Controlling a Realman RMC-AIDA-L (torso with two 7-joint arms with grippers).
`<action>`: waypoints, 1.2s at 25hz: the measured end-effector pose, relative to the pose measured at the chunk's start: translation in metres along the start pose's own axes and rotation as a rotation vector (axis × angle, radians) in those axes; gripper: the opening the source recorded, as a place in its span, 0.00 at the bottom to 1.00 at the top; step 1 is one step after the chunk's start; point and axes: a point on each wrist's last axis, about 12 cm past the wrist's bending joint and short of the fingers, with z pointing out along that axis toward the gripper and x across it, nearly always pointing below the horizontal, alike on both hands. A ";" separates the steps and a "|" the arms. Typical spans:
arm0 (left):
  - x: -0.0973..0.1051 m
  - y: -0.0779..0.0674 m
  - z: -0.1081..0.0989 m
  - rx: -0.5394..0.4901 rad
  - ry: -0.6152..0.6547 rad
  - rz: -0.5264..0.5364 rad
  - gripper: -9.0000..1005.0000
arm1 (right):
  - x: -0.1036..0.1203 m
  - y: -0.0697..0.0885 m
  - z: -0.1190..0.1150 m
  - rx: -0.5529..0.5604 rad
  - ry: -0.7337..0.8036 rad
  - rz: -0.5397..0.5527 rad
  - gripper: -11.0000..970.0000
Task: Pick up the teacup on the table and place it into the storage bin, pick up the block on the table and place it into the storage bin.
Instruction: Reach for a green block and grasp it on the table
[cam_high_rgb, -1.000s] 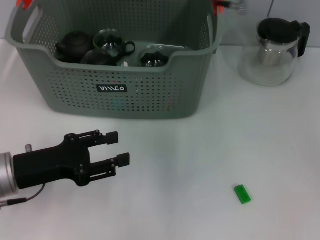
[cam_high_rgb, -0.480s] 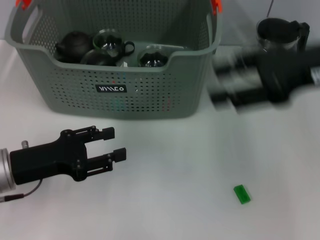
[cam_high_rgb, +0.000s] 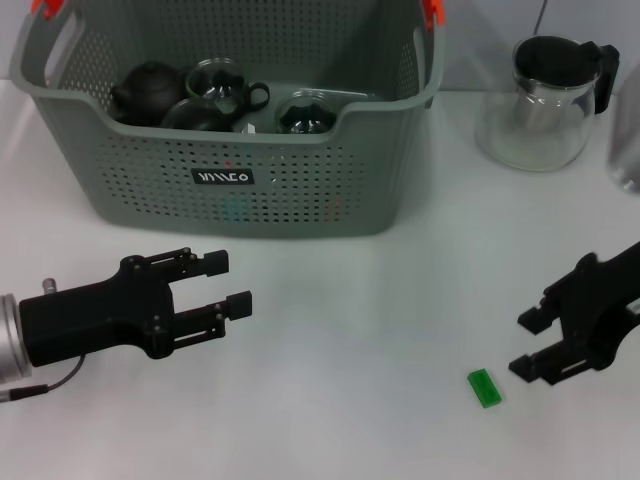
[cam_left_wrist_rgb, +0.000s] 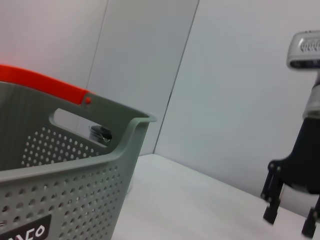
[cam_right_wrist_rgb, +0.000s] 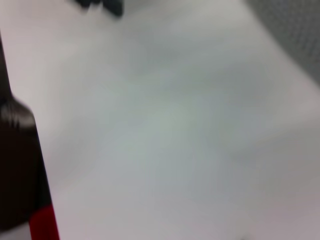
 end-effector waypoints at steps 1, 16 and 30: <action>0.000 0.000 0.000 0.000 0.000 0.000 0.67 | -0.002 0.000 0.006 0.009 0.027 0.007 0.71; 0.000 0.002 -0.003 -0.027 -0.013 0.001 0.67 | -0.016 -0.011 0.053 0.078 0.170 0.483 0.46; 0.002 0.004 -0.001 -0.049 -0.008 0.002 0.67 | -0.019 -0.001 0.083 0.120 0.218 0.504 0.44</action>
